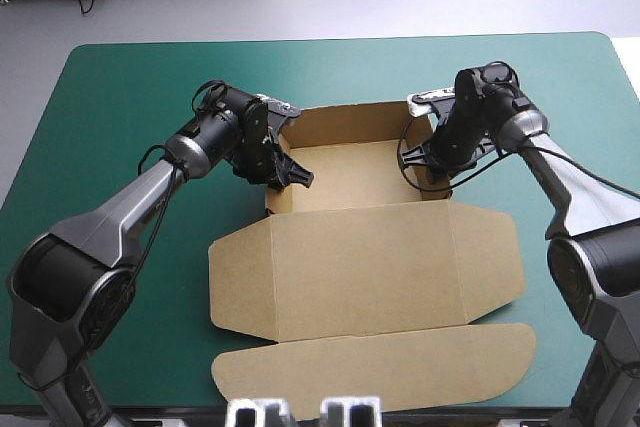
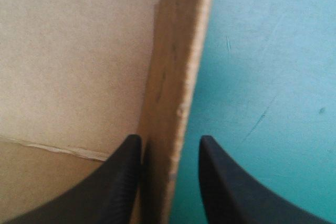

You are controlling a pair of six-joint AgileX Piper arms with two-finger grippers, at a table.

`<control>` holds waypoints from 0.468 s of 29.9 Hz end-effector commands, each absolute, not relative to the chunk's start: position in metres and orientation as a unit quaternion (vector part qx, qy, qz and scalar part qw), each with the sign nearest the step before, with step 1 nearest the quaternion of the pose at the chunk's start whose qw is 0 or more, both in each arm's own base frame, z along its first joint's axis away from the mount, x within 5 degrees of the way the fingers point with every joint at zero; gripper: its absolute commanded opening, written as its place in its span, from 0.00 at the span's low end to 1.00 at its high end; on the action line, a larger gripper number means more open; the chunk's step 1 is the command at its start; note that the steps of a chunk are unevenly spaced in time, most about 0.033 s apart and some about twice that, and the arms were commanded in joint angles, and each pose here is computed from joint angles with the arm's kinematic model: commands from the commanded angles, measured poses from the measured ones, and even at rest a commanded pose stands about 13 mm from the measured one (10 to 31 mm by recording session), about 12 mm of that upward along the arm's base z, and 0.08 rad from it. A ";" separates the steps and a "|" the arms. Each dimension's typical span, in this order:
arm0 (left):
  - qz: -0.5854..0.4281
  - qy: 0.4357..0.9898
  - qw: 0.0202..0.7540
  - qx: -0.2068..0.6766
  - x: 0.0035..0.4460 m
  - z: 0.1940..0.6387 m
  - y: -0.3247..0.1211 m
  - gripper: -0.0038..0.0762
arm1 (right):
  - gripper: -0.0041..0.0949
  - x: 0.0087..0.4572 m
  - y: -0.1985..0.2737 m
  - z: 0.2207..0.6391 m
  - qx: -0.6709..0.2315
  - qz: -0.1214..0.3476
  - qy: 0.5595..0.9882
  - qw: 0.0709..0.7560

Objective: Fold the box

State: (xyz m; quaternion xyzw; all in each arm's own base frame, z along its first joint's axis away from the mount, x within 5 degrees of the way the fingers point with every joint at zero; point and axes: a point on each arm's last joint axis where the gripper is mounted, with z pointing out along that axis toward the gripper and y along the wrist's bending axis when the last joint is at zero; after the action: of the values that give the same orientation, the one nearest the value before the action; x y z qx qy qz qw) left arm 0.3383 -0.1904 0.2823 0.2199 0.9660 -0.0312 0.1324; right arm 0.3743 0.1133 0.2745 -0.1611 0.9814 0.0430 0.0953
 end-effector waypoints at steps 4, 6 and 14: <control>-0.037 0.960 0.166 0.223 0.333 0.309 -0.188 0.59 | 0.88 0.367 0.107 0.298 -0.176 0.030 0.977 0.116; -0.036 0.960 0.164 0.224 0.331 0.310 -0.188 0.60 | 0.92 0.366 0.107 0.300 -0.176 0.031 0.977 0.119; -0.038 0.958 0.171 0.226 0.326 0.331 -0.184 0.71 | 0.92 0.355 0.103 0.326 -0.182 0.033 0.971 0.153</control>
State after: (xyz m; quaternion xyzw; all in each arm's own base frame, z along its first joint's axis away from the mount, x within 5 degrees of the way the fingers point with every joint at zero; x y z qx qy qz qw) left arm 0.3355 -0.1882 0.2900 0.2242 0.9663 -0.0250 0.1236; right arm 0.3685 0.1099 0.2882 -0.1765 0.9776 0.0338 0.1100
